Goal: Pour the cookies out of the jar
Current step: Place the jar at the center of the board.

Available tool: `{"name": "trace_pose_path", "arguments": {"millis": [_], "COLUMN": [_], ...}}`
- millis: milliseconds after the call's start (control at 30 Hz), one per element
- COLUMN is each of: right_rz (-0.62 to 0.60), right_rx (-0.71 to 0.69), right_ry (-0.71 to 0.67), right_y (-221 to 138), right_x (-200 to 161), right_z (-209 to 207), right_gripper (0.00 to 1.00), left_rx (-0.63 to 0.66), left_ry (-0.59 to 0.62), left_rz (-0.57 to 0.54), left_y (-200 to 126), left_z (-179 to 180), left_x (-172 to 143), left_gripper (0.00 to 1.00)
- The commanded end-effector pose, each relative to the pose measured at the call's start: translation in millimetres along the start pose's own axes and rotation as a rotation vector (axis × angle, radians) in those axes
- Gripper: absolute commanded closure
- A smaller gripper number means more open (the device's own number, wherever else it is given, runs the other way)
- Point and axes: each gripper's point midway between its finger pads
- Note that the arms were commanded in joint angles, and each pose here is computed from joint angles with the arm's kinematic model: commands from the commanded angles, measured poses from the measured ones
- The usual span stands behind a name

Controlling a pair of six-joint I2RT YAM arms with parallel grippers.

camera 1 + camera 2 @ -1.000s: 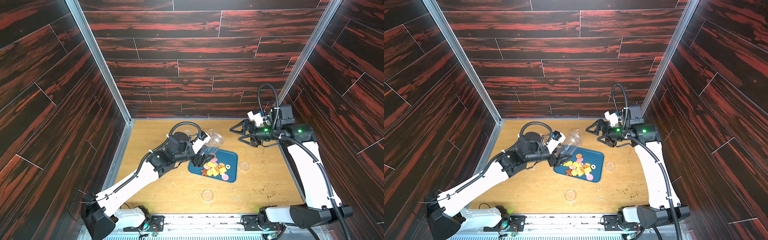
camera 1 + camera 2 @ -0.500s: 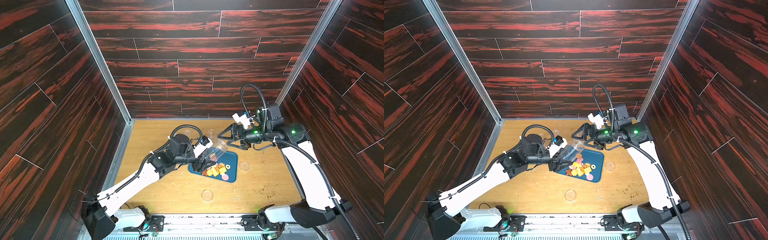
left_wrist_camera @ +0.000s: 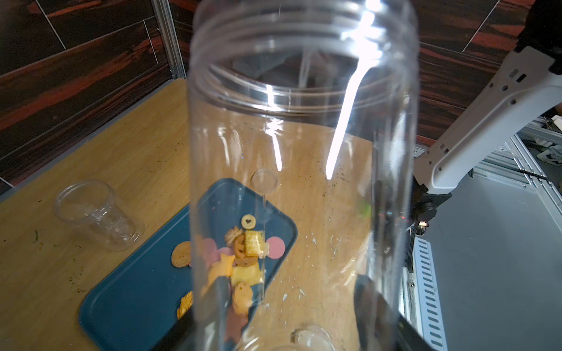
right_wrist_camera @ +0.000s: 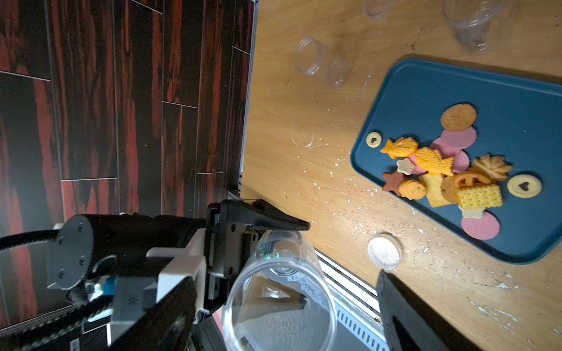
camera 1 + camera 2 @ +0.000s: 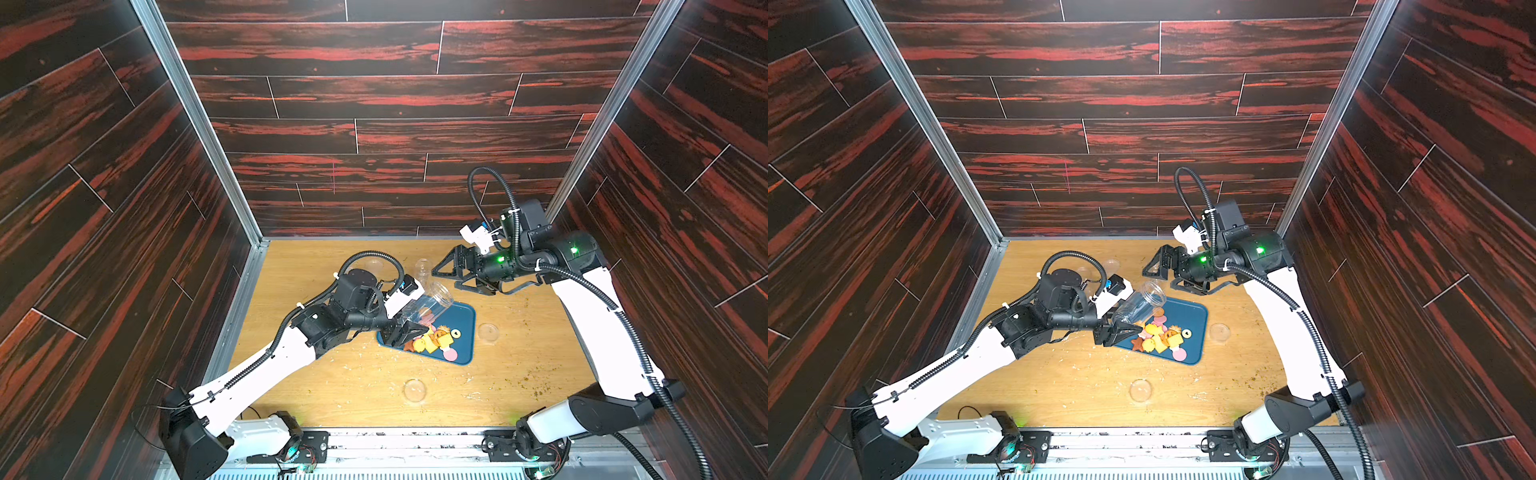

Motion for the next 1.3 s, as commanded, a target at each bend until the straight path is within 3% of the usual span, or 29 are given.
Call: {"name": "trace_pose_path", "arguments": {"millis": [0, 567, 867, 1133, 1267], "right_rz": [0.061, 0.144, 0.150, 0.173, 0.197], "right_rx": [-0.033, 0.021, 0.039, 0.041, 0.052], "right_ry": [0.006, 0.016, 0.023, 0.031, 0.041], "right_y": [8.3, 37.0, 41.5, 45.1, 49.1], "right_x": [-10.2, -23.4, -21.4, -26.3, -31.2], "right_z": [-5.0, 0.5, 3.3, 2.3, 2.4], "right_gripper": [0.04, 0.04, 0.11, 0.10, 0.14], "left_rx": [-0.001, -0.010, -0.012, -0.006, 0.000], "left_ry": [0.043, 0.054, 0.062, 0.072, 0.075], "left_rz": [-0.046, -0.042, -0.028, -0.017, -0.017], "left_y": [-12.6, -16.8, -18.8, -19.9, -20.4], "left_z": [-5.4, -5.7, -7.3, -6.6, -5.6], "left_x": [18.6, 16.4, 12.3, 10.1, 10.2], "left_gripper": [0.57, 0.57, 0.57, 0.57, 0.57]}}
Point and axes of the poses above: each gripper's point midway between its finger pads, its own y axis out along the fingers, its own z axis along the line the jaws close on, x = y × z, and after that the axes turned 7 degrees about -y, right-handed
